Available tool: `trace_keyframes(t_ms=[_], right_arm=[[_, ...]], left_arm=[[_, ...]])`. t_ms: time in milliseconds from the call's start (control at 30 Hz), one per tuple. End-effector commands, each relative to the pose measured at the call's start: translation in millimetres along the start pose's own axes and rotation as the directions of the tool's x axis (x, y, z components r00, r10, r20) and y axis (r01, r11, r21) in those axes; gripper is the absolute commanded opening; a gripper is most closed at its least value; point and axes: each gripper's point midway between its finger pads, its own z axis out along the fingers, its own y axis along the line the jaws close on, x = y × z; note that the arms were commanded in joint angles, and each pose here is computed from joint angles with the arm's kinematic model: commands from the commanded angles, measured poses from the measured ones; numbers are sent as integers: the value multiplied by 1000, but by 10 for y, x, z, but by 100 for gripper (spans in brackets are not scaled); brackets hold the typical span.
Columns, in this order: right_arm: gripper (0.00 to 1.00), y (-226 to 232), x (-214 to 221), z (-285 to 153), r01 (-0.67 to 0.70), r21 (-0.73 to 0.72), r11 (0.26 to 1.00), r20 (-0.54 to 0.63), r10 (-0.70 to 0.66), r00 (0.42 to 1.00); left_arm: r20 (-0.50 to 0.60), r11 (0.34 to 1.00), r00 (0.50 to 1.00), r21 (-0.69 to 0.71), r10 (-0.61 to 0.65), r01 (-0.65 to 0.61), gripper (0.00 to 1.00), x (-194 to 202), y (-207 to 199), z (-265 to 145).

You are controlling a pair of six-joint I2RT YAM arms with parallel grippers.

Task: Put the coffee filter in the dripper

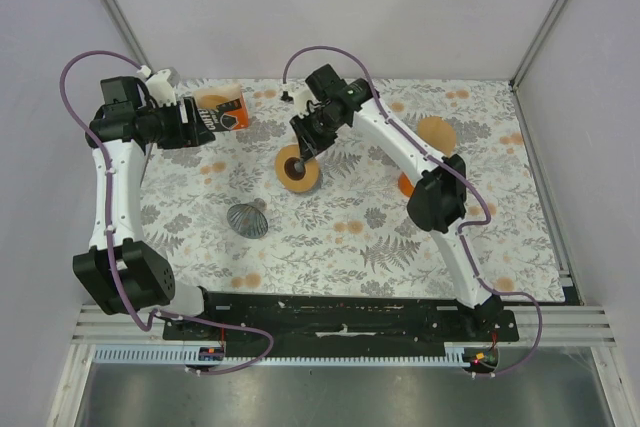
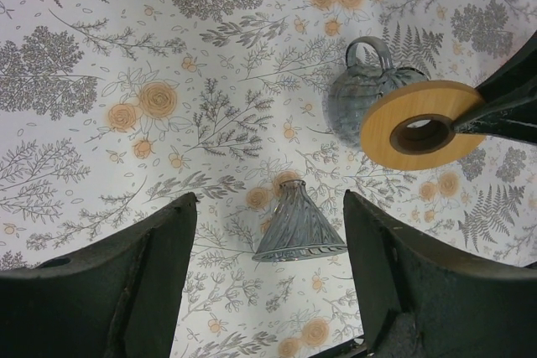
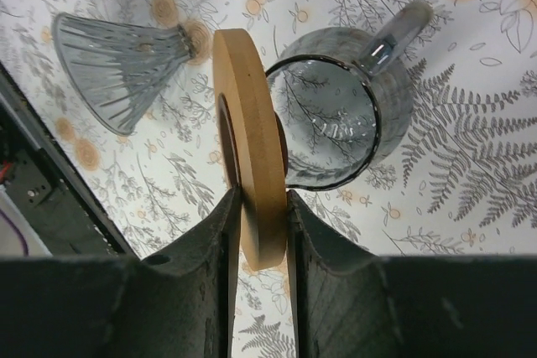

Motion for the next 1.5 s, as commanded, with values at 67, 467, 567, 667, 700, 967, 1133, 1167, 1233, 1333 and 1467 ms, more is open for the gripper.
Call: trace_keyframes(t_ms=[67,467,567,667,700,967,1133,1167,1233,1333,1467], right_arm=[[0,104,-115,-93,-83,-186,979,72,98,993],[0,263,-497,-663,-51,-335,941,250,141,958],[0,238,-497,-658,-55,-341,938,249,147,957],[0,252,-504,-711,-55,-366,929,251,156,955],[0,253,-508,-740,-46,-362,931,259,148,955],[0,357,-520,-965,27,-400,916,298,102,949],[0,347,-509,-1031,48,-409,911,313,90,946],[0,336,-521,-1043,53,-413,909,319,90,944],[0,315,-535,-1051,55,-419,906,324,93,941],[0,292,-543,-1043,65,-411,910,332,83,939],[0,97,-539,-967,19,-337,941,331,100,938]], left_arm=[[36,993,999,115,36,-40,76,-33,-202,-8],[41,821,980,540,197,-187,89,141,-1047,503],[31,814,983,556,183,-169,91,112,-1041,754],[33,795,982,582,186,-170,91,93,-1059,913],[49,785,981,593,186,-178,92,52,-1081,925],[44,730,969,650,243,-212,93,150,-1400,1169],[24,722,970,663,242,-197,86,199,-1465,1169],[24,716,967,667,254,-205,82,226,-1500,1159],[20,704,964,679,266,-209,61,262,-1560,1123],[-7,694,966,696,259,-181,9,288,-1589,1055],[-72,673,975,735,210,-90,2,321,-1687,923]])
